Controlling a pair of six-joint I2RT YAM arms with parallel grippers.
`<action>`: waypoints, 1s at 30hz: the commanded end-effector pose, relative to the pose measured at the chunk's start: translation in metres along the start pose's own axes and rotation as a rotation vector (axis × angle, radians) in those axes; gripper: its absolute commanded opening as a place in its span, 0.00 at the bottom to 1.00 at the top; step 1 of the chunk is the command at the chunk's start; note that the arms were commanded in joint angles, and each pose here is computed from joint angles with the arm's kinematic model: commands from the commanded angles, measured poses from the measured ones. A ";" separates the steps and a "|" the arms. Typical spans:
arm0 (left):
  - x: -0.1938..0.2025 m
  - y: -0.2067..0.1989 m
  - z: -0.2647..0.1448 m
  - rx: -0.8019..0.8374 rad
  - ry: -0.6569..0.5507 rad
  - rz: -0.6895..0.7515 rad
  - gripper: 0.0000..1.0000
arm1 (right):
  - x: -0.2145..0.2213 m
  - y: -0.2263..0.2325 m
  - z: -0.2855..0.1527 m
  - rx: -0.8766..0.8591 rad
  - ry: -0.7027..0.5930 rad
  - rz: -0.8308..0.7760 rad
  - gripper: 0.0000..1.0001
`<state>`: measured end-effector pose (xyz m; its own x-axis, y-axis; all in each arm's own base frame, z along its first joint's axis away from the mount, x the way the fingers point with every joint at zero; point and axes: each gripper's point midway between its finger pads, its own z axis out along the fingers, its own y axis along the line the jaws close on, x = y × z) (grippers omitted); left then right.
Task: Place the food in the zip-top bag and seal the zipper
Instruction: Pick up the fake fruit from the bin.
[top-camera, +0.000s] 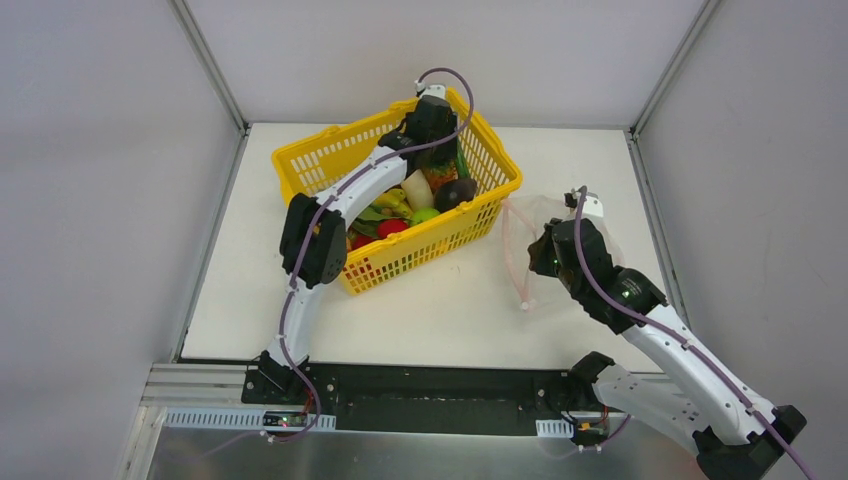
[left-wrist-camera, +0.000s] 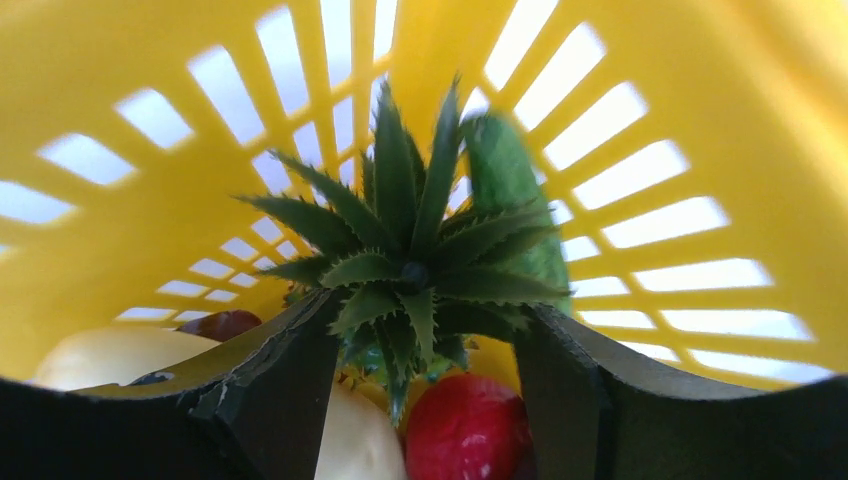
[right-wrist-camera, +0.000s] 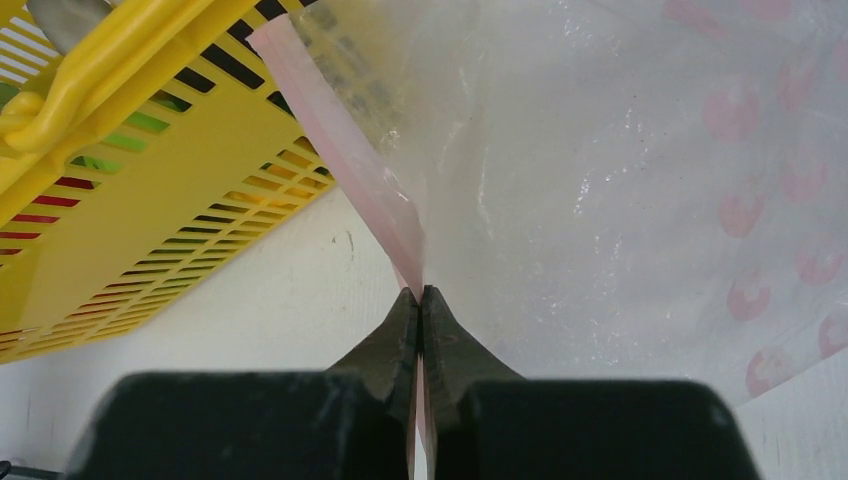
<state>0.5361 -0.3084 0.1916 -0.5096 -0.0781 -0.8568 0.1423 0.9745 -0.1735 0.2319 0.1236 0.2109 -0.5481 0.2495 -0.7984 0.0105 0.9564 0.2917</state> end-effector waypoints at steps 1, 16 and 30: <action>0.022 0.009 0.022 -0.035 0.042 0.007 0.61 | 0.000 0.004 0.002 -0.026 -0.006 0.016 0.00; -0.032 0.009 -0.033 0.019 -0.076 0.000 0.00 | 0.004 0.007 0.001 -0.054 0.010 0.035 0.00; -0.073 0.012 -0.132 0.137 -0.210 0.001 0.00 | -0.007 0.004 -0.005 -0.063 -0.063 0.115 0.00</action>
<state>0.4819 -0.2684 0.2592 -0.4206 -0.0886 -0.9029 0.1977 0.9624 -0.1865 0.2253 0.1268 0.2028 -0.5631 0.2925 -0.7729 0.0034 0.9361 0.3518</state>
